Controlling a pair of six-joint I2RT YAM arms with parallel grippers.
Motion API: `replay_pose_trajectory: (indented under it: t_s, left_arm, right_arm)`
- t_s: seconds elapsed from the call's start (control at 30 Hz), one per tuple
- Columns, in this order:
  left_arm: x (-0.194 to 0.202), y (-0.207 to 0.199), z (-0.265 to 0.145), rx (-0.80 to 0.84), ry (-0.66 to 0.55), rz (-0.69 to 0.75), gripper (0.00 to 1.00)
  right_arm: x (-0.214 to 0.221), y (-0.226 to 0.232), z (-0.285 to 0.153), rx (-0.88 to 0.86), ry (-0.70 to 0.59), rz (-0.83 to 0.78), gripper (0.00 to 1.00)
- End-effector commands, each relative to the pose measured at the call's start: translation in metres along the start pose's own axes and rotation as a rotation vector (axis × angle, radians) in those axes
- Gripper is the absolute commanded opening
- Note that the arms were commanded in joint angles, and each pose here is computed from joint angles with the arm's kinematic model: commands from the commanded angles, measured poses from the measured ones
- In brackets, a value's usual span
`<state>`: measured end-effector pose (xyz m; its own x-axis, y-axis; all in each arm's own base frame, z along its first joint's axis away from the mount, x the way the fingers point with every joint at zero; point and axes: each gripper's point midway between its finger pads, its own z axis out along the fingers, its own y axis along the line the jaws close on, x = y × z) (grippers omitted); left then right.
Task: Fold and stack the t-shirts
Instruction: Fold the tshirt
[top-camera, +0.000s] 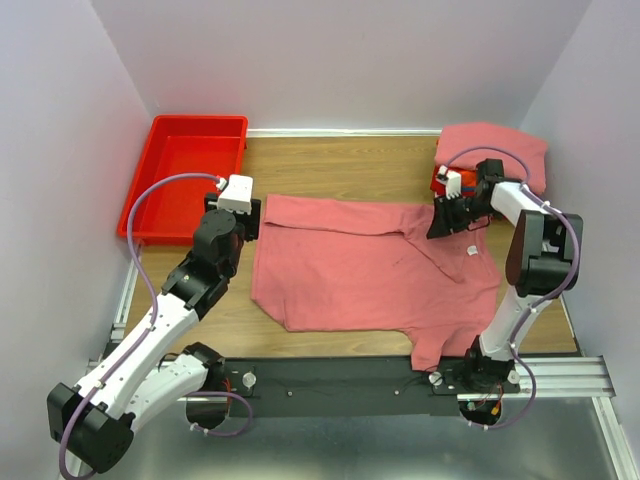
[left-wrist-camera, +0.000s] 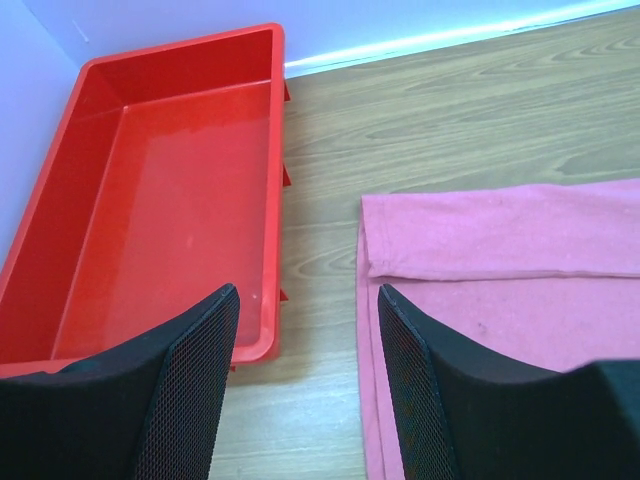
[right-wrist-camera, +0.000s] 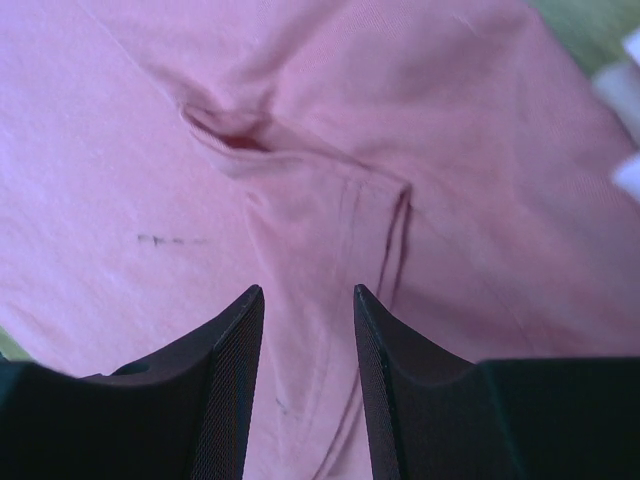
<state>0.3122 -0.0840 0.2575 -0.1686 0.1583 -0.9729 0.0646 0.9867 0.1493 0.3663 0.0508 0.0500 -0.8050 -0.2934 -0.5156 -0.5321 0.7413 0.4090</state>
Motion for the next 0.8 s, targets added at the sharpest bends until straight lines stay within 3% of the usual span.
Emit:
replay_pose_trajectory:
  t_s: [0.0, 0.77]
  left_arm:
    - [-0.012, -0.003, -0.001, 0.02, -0.044, -0.035, 0.66]
    - [-0.005, -0.005, 0.004, 0.02, -0.023, -0.024, 0.66]
  right_arm:
    - [-0.013, -0.008, 0.009, 0.043, 0.007, -0.038, 0.48]
    - [-0.003, -0.018, 0.025, 0.115, 0.047, -0.076, 0.48]
